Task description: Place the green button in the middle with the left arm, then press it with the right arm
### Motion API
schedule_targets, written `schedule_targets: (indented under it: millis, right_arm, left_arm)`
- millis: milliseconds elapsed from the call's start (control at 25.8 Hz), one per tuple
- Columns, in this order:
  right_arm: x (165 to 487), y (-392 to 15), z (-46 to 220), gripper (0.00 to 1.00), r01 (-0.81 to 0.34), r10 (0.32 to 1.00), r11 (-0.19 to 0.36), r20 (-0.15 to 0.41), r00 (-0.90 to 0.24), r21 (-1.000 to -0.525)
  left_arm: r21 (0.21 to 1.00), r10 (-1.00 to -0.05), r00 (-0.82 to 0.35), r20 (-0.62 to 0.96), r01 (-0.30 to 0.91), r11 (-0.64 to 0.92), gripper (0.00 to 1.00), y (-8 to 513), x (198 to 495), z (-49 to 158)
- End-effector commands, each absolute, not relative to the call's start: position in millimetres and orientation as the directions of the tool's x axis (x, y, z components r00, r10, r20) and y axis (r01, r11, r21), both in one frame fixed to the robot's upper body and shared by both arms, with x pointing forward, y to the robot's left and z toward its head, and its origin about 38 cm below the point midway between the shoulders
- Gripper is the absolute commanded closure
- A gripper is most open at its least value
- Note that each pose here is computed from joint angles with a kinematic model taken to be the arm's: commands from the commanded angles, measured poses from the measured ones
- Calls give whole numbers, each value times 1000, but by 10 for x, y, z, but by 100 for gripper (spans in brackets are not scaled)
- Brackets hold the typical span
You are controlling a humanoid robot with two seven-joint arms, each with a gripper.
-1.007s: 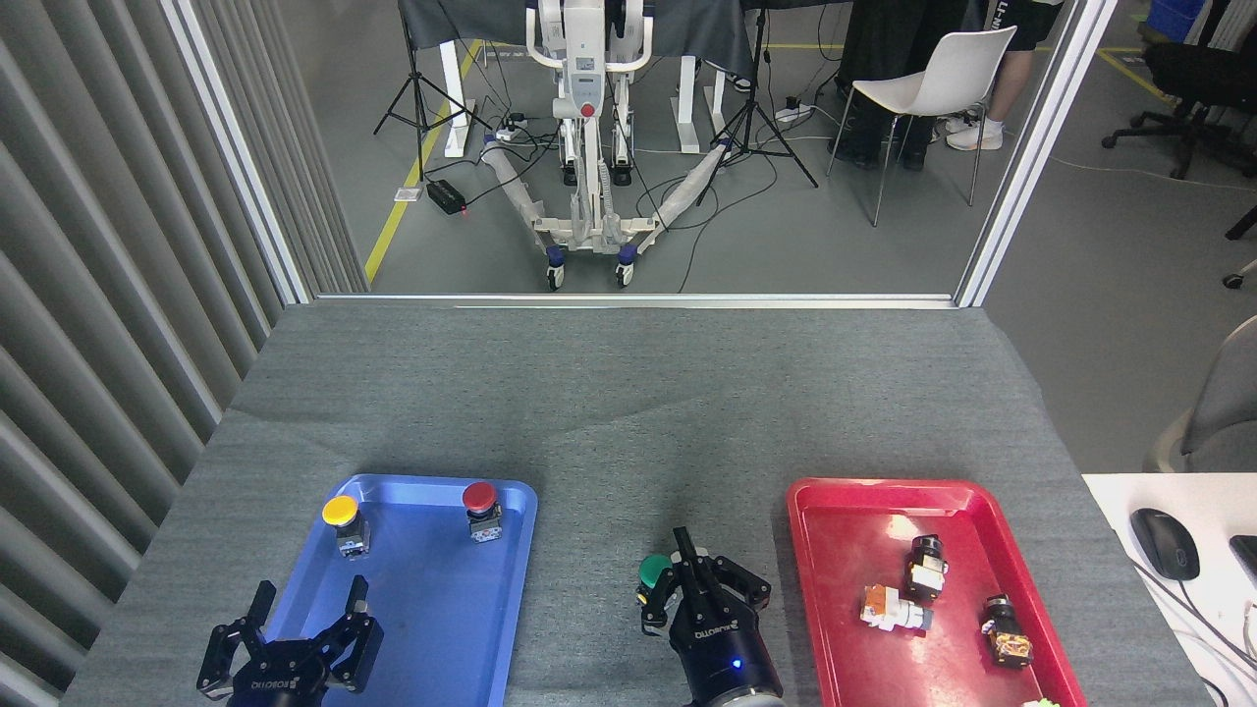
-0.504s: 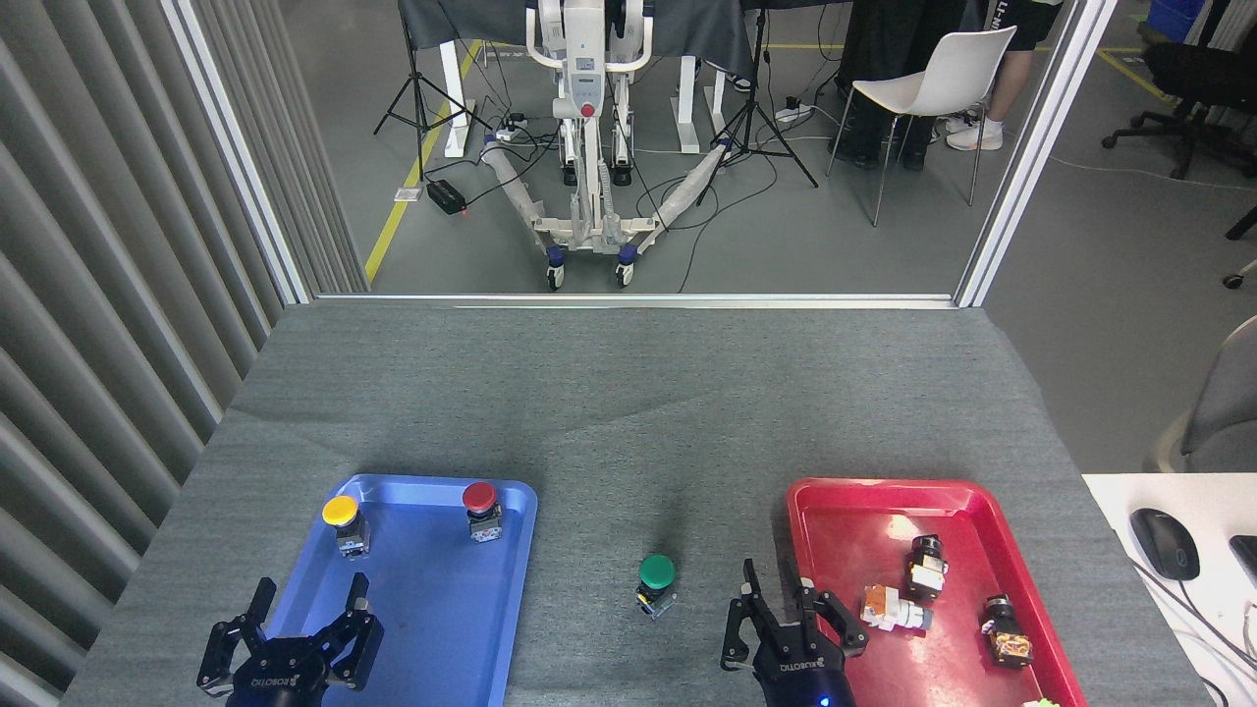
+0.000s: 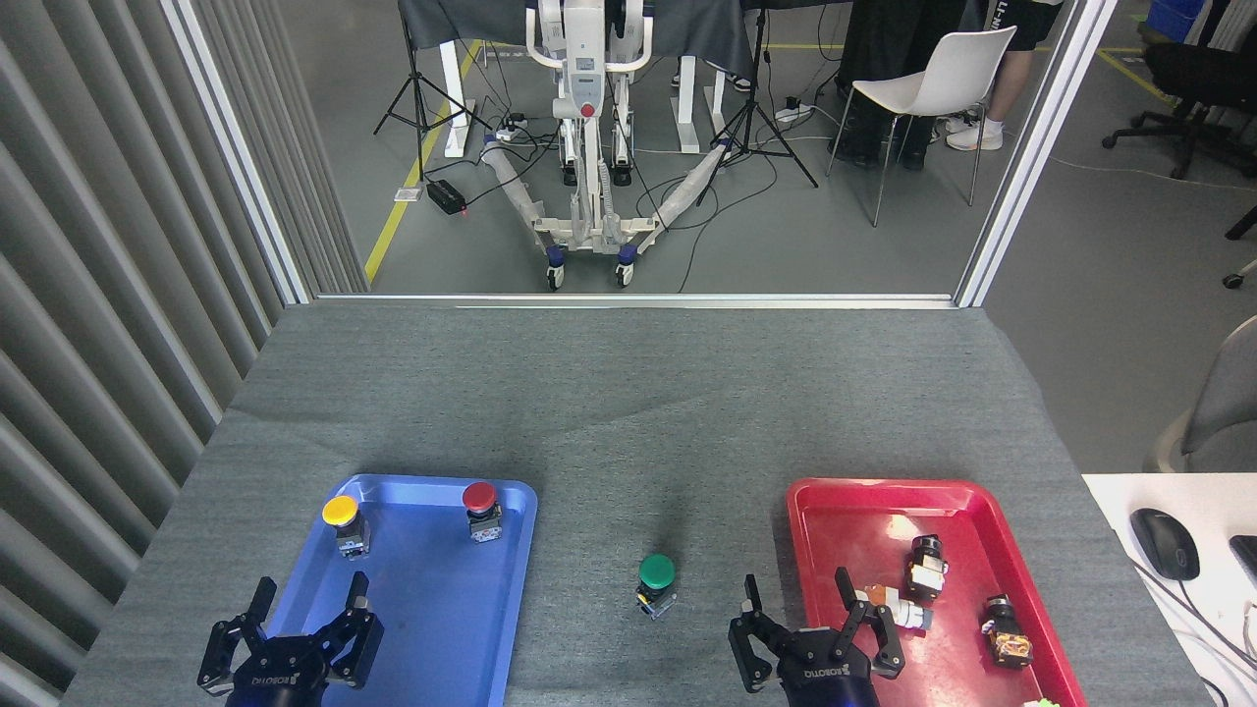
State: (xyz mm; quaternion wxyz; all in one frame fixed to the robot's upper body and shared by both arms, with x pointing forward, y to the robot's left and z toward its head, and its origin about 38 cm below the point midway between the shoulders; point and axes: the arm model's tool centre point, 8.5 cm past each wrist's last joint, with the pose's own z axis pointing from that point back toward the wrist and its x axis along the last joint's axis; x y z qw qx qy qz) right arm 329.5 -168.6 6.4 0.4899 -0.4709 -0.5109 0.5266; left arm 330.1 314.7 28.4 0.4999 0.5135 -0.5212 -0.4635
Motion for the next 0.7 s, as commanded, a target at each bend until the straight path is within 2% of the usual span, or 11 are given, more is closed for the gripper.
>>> schedule_targets:
  millis: [0, 658]
  right_arm:
    - [3293, -1734, 57, 0, -37, 998, 5, 7, -57, -999]
    - [3227, -1722, 141, 0, -14, 998, 12, 13, -55, -1000]
  left_arm:
    - [997, -998, 32, 45, -69, 43, 1, 3153, 3305, 281]
    - [994, -996, 35, 87, -66, 85, 1, 3165, 3306, 268]
